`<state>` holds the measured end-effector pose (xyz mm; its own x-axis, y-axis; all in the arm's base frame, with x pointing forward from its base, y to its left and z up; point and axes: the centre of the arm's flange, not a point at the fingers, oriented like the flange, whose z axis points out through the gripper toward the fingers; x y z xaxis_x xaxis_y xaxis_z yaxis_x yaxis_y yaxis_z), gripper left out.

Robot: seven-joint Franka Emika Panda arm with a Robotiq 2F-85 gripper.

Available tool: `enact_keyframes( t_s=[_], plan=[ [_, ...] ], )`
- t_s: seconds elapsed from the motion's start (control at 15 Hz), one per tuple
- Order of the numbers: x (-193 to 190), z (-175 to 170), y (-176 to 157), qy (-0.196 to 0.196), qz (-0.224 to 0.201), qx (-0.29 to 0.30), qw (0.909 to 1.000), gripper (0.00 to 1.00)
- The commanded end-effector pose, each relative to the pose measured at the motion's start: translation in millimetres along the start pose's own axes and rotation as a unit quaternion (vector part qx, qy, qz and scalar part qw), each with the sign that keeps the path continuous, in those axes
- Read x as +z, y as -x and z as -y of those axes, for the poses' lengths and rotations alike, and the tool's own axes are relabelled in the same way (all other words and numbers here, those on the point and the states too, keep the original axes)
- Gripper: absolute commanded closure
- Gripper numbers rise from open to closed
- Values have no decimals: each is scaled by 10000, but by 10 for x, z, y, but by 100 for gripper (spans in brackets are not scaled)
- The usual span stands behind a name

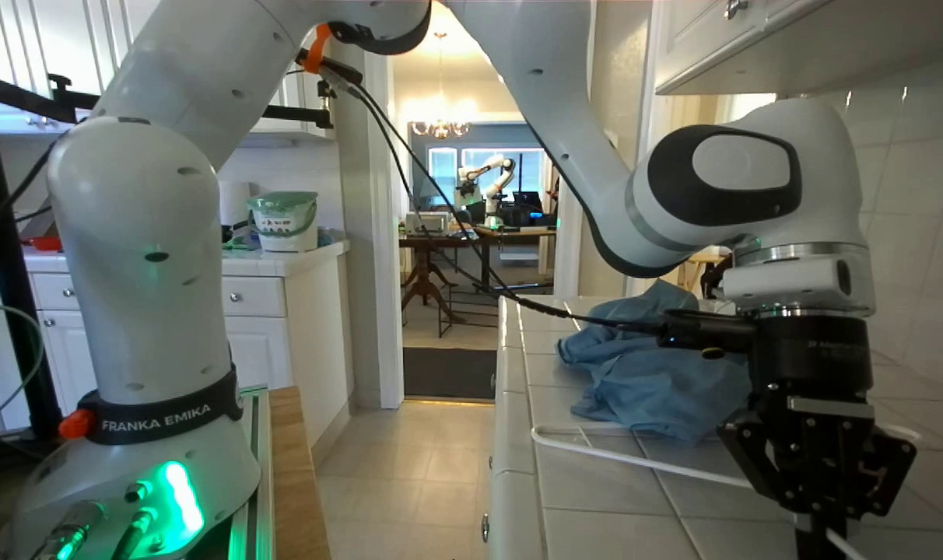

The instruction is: Move the white hanger to the right then place the blue towel on the left.

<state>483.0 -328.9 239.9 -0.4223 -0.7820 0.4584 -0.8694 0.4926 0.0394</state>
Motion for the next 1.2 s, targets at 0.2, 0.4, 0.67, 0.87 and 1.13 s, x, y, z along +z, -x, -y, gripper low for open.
enact_keyframes(
  t_s=[0.2,0.4,0.67,0.87,1.13],
  plan=[
    [-392,-56,103,-144,-21,-174,9997,47],
    [-730,-85,117,-518,-110,-344,9980,26],
    [-1250,-136,268,-1334,116,-997,9860,1],
    [-1656,-252,459,-1855,450,-1387,9718,0],
    [-2115,-423,776,-2096,485,-1839,9591,0]
  ],
)
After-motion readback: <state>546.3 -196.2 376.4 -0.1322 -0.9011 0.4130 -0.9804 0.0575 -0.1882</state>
